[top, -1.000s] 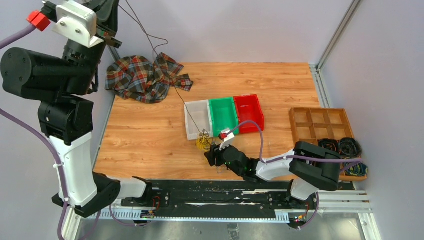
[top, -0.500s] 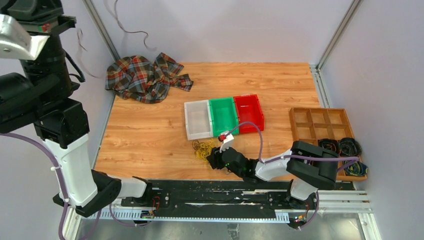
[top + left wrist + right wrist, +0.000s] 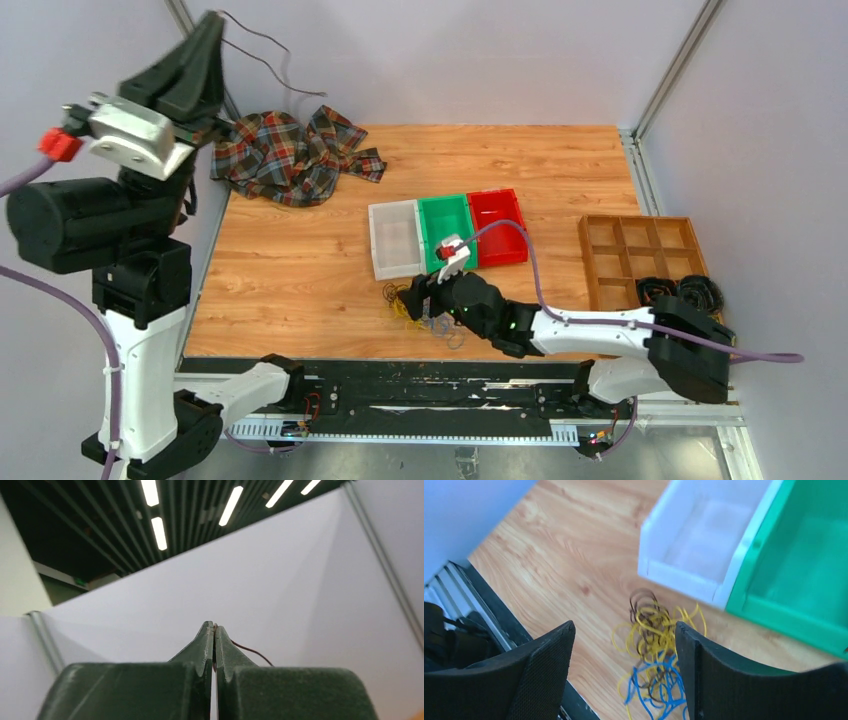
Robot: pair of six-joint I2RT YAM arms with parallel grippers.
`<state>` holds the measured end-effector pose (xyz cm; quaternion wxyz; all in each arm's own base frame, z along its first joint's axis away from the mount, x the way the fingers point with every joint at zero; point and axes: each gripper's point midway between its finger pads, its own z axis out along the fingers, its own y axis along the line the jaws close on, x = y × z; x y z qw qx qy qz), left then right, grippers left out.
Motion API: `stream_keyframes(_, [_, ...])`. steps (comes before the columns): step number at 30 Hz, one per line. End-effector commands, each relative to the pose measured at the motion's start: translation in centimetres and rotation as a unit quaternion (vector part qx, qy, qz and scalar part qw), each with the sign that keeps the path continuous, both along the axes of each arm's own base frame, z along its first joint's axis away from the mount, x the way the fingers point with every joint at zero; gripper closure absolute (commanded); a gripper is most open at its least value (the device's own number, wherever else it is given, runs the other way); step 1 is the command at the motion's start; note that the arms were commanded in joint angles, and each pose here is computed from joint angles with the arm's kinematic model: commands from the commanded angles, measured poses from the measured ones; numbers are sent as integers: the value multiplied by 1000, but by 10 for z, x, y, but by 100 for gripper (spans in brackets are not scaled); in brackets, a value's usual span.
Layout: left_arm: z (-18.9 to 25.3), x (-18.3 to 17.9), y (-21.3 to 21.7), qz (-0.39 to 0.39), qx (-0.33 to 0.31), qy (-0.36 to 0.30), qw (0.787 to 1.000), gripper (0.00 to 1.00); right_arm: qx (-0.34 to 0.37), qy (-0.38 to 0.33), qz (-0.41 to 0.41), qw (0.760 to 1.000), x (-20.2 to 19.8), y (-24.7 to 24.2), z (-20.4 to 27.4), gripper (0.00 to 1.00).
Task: Untangle the cables
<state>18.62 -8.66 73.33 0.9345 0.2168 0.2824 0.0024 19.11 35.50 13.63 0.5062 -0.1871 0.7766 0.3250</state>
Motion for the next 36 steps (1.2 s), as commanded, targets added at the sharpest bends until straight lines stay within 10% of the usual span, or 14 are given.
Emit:
stream_keyframes(1, [-51, 10, -34, -73, 64, 71, 993, 100, -35, -28, -7, 999, 17, -11, 32, 27])
stream_keyframes(23, [-142, 18, -64, -115, 178, 150, 966, 100, -141, 70, -79, 984, 142, -27, -26, 33])
stream_keyframes(36, [-159, 15, -64, -113, 197, 153, 962, 100, -152, 146, -182, 960, 159, -32, -69, 66])
